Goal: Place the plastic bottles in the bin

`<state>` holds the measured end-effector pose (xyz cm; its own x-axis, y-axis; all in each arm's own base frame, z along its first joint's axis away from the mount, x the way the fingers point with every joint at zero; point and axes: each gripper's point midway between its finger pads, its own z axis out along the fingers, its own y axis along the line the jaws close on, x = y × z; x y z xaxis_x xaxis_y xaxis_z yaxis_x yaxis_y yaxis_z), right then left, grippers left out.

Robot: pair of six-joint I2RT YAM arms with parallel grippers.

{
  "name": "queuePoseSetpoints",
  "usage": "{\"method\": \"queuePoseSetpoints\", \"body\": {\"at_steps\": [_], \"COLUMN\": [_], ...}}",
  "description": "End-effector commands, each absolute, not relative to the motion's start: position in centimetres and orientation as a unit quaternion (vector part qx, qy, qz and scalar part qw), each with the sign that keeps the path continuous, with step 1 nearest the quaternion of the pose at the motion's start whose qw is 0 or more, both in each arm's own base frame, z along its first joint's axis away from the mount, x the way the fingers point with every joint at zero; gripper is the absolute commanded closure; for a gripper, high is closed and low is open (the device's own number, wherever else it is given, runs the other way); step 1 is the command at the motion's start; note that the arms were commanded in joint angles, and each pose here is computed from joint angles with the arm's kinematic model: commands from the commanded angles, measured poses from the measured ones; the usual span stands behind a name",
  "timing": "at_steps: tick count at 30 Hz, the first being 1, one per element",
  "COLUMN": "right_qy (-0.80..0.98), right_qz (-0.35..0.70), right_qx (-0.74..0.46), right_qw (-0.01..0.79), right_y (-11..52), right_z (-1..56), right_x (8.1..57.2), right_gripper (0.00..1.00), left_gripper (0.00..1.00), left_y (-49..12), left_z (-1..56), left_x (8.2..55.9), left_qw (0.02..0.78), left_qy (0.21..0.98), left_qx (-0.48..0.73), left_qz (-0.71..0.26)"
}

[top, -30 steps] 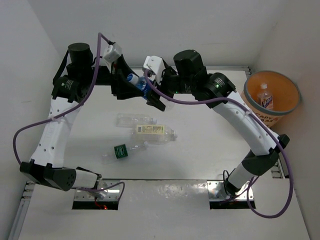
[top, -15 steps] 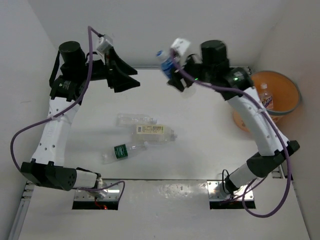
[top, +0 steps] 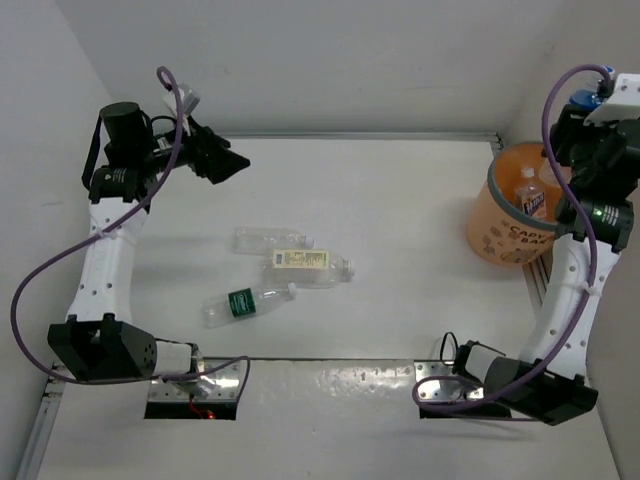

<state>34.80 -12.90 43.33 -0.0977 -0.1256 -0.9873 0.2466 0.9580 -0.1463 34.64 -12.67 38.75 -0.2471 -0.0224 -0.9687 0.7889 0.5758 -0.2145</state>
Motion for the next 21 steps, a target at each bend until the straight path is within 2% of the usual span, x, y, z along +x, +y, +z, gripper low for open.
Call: {"method": "queuePoseSetpoints", "body": {"at_steps": [1,6,9,11,12,13,14,16,17,21], "right_qy": [0.707,0.702,0.686,0.684,0.688,0.690,0.694,0.705,0.710,0.708], "right_qz": [-0.155,-0.183,-0.190,-0.188,-0.187,-0.186,-0.183,-0.178,-0.172,-0.162], "right_qx": [0.114,0.169,0.185,0.193,0.197,0.196,0.191,0.189,0.184,0.185], "right_qw": [0.681,0.668,0.677,0.678,0.674,0.672,0.669,0.660,0.657,0.662], "right_y": [-16.6,-20.2,-20.9,-21.1,-21.2,-21.1,-20.9,-20.8,-20.5,-20.1], "right_z": [42.0,38.4,38.0,37.3,36.3,36.0,35.5,34.5,34.2,34.5], "right_x": [35.7,35.9,36.1,36.3,36.3,36.3,36.4,36.4,36.5,36.4], "right_gripper": [0.94,0.94,0.94,0.82,0.54,0.54,0.27,0.05,0.00,0.00], "left_gripper": [0.12,0.12,0.12,0.12,0.12,0.12,0.12,0.12,0.12,0.12], "left_y": [-10.4,-6.7,-4.4,-3.0,-2.3,-2.3,-1.6,-1.0,-1.0,-0.7], "left_z": [35.9,30.3,26.7,24.5,23.0,22.3,21.4,20.0,18.9,17.0], "left_x": [36.0,35.4,33.7,32.2,31.1,30.4,29.8,28.7,27.6,26.2], "left_qw": [0.546,0.486,0.432,0.396,0.368,0.356,0.340,0.317,0.293,0.264], "left_qy": [0.735,0.788,0.820,0.832,0.837,0.836,0.840,0.832,0.837,0.836], "left_qx": [0.280,0.339,0.348,0.366,0.382,0.396,0.399,0.433,0.434,0.445], "left_qz": [-0.289,-0.171,-0.139,-0.128,-0.132,-0.135,-0.137,-0.141,-0.157,-0.182]}}
